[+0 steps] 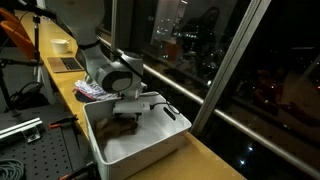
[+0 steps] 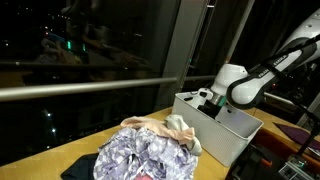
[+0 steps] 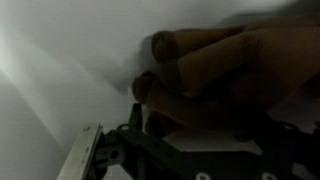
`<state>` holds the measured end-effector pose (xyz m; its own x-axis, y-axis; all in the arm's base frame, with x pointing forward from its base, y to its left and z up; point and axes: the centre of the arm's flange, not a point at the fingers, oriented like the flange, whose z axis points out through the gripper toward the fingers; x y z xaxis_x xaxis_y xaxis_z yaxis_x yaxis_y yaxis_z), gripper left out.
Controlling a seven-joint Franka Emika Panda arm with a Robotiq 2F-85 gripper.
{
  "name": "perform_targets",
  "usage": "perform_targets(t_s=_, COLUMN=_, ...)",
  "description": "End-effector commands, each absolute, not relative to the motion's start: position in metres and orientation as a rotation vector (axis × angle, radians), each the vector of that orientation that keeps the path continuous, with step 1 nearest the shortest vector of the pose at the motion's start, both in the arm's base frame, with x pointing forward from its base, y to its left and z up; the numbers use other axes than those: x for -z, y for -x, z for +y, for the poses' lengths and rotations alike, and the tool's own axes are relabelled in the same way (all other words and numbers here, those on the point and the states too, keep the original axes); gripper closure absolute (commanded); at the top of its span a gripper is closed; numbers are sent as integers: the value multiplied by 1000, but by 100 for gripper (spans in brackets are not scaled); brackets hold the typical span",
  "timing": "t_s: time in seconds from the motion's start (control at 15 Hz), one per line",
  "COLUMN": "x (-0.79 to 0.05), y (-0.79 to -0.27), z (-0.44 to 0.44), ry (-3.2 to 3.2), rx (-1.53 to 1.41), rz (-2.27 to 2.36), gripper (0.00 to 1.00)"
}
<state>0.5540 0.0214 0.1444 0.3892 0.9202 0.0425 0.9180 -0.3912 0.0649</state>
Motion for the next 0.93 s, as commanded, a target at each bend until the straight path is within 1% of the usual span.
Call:
perform_targets(t_s=0.0, x=-105, y=-559, z=0, ry=-2601, rx=-61, rz=1764, gripper=0)
perform_targets(t_s=0.07, x=-100, y=-560, z=-2, ry=-2602, rx=-48, rz=1767, gripper=0)
perform_targets(t_s=0.13, x=-100, y=-565, z=-2, ry=-2603, rx=-50, rz=1768, gripper=25)
perform_targets(t_s=0.2, x=-102, y=-569, z=-1, ry=-2601, rx=-58, rz=1767, gripper=26)
perform_targets(t_s=0.27, x=-106, y=-572, z=0, ry=-2601, rx=-70, rz=1762, gripper=32)
perform_targets(t_s=0.33, x=-112, y=-574, z=1, ry=-2599, rx=-85, rz=1755, gripper=41)
perform_targets(t_s=0.47, x=-128, y=-575, z=1, ry=-2594, rx=-114, rz=1739, gripper=57)
perform_targets(t_s=0.87, x=-190, y=-562, z=-6, ry=-2562, rx=-182, rz=1678, gripper=99)
